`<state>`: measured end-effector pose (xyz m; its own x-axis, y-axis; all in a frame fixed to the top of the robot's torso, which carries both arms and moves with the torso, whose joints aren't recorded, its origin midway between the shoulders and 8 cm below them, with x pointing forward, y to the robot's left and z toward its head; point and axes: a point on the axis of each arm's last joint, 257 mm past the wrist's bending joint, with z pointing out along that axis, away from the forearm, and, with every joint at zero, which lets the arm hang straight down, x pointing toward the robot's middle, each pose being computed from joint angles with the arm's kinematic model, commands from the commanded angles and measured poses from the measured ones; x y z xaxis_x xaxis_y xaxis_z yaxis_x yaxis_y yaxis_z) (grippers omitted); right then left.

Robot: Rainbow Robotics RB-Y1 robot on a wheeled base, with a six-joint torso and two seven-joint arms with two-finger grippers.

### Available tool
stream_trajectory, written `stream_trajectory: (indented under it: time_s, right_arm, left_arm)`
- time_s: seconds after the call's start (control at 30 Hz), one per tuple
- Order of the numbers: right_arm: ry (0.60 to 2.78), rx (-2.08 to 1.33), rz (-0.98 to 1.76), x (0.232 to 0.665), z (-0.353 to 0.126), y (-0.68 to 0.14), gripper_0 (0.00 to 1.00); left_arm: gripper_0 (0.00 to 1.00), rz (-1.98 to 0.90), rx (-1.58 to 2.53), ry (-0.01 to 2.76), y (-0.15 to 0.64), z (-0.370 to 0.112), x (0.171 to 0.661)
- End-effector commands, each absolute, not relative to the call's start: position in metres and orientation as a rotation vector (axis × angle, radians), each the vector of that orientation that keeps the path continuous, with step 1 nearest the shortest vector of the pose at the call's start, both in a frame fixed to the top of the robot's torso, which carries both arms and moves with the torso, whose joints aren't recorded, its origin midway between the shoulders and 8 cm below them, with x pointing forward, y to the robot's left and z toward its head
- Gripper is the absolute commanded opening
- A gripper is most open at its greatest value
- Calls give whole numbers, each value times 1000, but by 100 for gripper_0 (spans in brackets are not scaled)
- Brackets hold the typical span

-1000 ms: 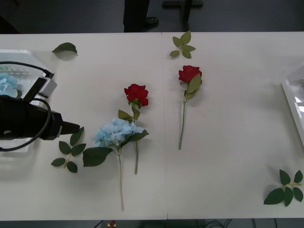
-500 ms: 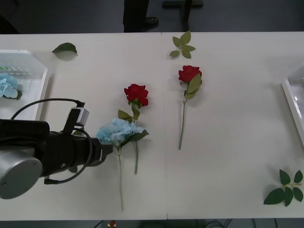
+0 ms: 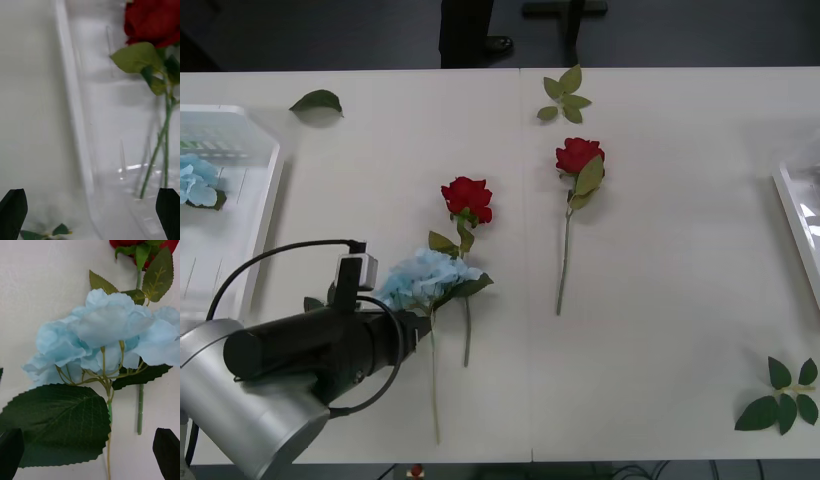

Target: Place the red flowers into the right box and the blue flowers into the left box. If a person shows an open palm, hand one flower to the person first, then continue sorting.

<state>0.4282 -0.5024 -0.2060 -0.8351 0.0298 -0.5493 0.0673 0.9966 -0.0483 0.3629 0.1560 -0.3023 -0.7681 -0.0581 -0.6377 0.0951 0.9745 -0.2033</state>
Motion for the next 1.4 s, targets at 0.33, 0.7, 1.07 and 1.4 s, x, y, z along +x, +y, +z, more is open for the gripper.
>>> stream_trajectory:
  time_s: [0.33, 0.7, 1.07, 1.4]
  right_arm:
    - [2476, 30, 277, 432, -191, -333, 100]
    - [2496, 106, 326, 450, -203, -227, 100]
    - [2514, 201, 237, 474, -232, -156, 100]
    - [2535, 249, 178, 514, -272, -126, 100]
  left_arm:
    - [100, -301, -2, 2374, 137, -320, 399]
    - [100, -271, 1, 2364, 122, -338, 425]
    - [60, -226, 42, 2365, 127, -354, 434]
    - [0, -223, 65, 2366, 126, -354, 434]
